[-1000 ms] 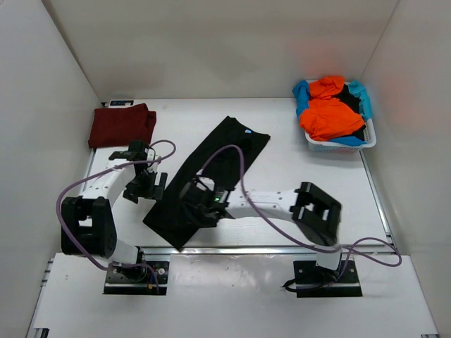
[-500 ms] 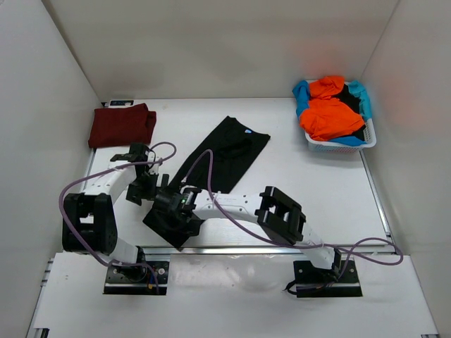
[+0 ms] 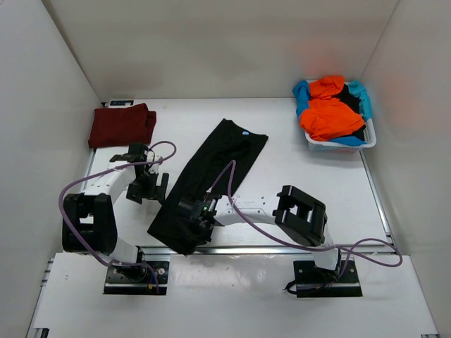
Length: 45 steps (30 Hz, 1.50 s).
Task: Fold and stack the t-shirts
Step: Rotate the tshirt 90 degrees
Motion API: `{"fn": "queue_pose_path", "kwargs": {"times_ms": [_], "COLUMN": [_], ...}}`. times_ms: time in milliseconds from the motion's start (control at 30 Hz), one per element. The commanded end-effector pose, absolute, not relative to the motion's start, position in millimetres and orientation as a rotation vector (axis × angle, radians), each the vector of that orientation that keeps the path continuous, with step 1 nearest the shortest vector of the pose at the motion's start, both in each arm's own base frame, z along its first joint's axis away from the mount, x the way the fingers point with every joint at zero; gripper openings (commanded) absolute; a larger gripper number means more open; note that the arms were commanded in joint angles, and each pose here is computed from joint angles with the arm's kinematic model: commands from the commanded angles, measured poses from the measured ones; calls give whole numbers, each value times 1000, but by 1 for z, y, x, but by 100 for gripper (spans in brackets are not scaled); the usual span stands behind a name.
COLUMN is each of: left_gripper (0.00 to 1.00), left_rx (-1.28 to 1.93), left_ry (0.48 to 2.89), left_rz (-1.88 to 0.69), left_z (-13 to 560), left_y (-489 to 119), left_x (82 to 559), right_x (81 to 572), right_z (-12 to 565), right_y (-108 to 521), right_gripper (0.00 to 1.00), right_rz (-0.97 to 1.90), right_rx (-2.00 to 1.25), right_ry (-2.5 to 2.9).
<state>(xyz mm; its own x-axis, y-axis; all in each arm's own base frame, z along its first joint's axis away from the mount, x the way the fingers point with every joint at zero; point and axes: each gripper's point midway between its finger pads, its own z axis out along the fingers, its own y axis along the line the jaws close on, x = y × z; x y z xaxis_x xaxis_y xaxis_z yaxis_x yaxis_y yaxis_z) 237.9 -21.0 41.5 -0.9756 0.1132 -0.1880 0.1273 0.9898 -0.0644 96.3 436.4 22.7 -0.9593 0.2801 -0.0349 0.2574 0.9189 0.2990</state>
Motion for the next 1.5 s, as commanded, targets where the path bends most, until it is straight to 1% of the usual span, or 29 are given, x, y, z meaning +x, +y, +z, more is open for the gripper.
{"fn": "queue_pose_path", "kwargs": {"times_ms": [0,33,67,133,267,300,367,433,500,567,600,667,733,767,800,867,933,967,1000,1100,1233,1333,1433,1467], "left_gripper": [99,99,98,99,98,99,98,98,99,99,98,99,99,99,99,99,99,98,97,94,91,91,90,91], "left_rx": [318,350,401,493,562,550,547,554,570,623,644,700,744,763,777,805,835,841,854,925,979,989,1050,1086], "left_ry": [2871,2850,2818,2766,2715,2734,2758,2778,2808,2816,2804,2795,2787,2777,2764,2767,2759,2761,2754,2685,2597,2590,2570,2556], "left_rz": [-212,-225,-240,-262,-306,-343,-362,-413,-455,-501,-511,-529,-557,-572,-592,-618,-638,-634,-618,-550,-556,-527,-598,-635], "left_z": [56,61,67,77,89,86,82,78,71,67,69,71,72,76,78,78,78,78,76,80,85,80,80,80], "left_y": [-44,-51,-58,-75,-94,-97,-99,-105,-110,-120,-124,-133,-140,-145,-147,-152,-154,-152,-151,-149,-154,-152,-161,-171], "left_x": [241,244,246,248,253,251,251,249,246,240,242,237,231,229,228,219,213,207,207,200,195,193,179,170], "right_x": [107,109,116,126,153,155,168,168,179,175,174,175,172,172,169,166,168,168,168,170,177,174,169,164], "right_z": [3,6,7,4,17,13,23,21,27,22,21,29,39,41,50,66,80,86,90,88,82,72,64,58], "right_y": [395,387,377,347,310,295,276,253,244,226,216,216,216,213,209,213,227,237,246,276,297,294,283,278], "right_gripper": [16,5,0,0,0,0,0,0,0,0,10,40,52,54,56,55,48,48,45,39,40,40,42,42], "right_rz": [208,179,155,83,125,90,113,99,190,189,188,279,316,293,289,355,436,472,507,529,550,521,501,494], "right_rx": [428,427,428,454,527,524,577,605,595,567,586,488,421,402,387,340,280,236,207,91,73,99,134,140], "right_ry": [2965,2959,2941,2922,2853,2841,2796,2781,2753,2766,2767,2755,2732,2722,2706,2670,2628,2620,2621,2653,2683,2724,2743,2758]}}
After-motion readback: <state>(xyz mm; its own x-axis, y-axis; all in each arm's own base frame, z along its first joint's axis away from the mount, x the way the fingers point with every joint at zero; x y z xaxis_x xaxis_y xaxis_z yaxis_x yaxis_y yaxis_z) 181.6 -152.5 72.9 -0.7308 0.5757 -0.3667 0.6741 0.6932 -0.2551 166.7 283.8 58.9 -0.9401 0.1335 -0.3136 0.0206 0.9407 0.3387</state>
